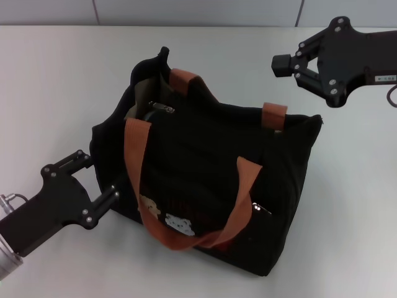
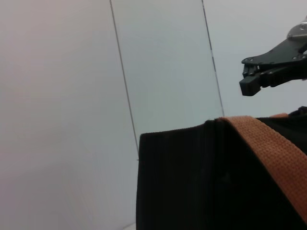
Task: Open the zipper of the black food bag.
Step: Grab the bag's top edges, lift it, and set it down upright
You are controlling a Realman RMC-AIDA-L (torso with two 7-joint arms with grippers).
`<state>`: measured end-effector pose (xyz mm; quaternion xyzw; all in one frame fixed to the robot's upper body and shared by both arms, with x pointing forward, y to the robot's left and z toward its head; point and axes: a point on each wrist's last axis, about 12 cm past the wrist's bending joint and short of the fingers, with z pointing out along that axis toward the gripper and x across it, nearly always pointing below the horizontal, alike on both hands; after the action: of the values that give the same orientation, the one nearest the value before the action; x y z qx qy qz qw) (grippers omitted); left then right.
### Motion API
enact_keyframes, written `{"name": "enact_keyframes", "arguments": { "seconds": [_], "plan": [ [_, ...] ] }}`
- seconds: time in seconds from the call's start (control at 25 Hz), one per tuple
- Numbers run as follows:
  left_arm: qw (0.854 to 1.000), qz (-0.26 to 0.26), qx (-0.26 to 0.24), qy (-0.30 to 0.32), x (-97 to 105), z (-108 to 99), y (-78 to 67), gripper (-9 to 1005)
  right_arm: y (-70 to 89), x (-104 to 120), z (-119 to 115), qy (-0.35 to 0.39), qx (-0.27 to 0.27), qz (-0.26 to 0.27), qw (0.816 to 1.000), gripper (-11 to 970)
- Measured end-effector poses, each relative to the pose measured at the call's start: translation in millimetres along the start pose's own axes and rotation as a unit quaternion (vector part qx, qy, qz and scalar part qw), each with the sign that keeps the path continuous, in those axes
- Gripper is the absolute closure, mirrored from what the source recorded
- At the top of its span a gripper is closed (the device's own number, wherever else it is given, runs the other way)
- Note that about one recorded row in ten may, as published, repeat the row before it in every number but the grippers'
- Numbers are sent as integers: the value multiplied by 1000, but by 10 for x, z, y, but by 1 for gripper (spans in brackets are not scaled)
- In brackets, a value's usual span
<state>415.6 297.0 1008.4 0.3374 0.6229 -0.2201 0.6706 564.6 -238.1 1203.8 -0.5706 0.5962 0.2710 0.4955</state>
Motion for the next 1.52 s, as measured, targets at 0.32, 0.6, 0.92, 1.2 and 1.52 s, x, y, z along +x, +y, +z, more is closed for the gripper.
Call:
{"name": "enact_keyframes", "arguments": {
  "seconds": [0.32, 0.6, 0.92, 1.2, 1.52],
  "plan": [
    [1000, 8, -8, -12, -17, 30, 0, 644, -8, -4, -39, -12, 9, 2, 1000, 956],
    [1000, 11, -2, -24, -50, 62, 11, 733, -3, 6, -38, -12, 9, -2, 1000, 956],
    [993, 44, 21, -104, -282, 217, 155, 819, -42, -16, -77, -20, 20, -2, 1000, 955],
    [984, 95, 50, -142, -456, 463, 332, 893, -170, -129, -194, -34, 35, 76, 996, 954],
    [966, 149, 67, -200, -702, 609, 508, 899, -257, -287, -279, -14, -8, 151, 988, 954]
  ]
}}
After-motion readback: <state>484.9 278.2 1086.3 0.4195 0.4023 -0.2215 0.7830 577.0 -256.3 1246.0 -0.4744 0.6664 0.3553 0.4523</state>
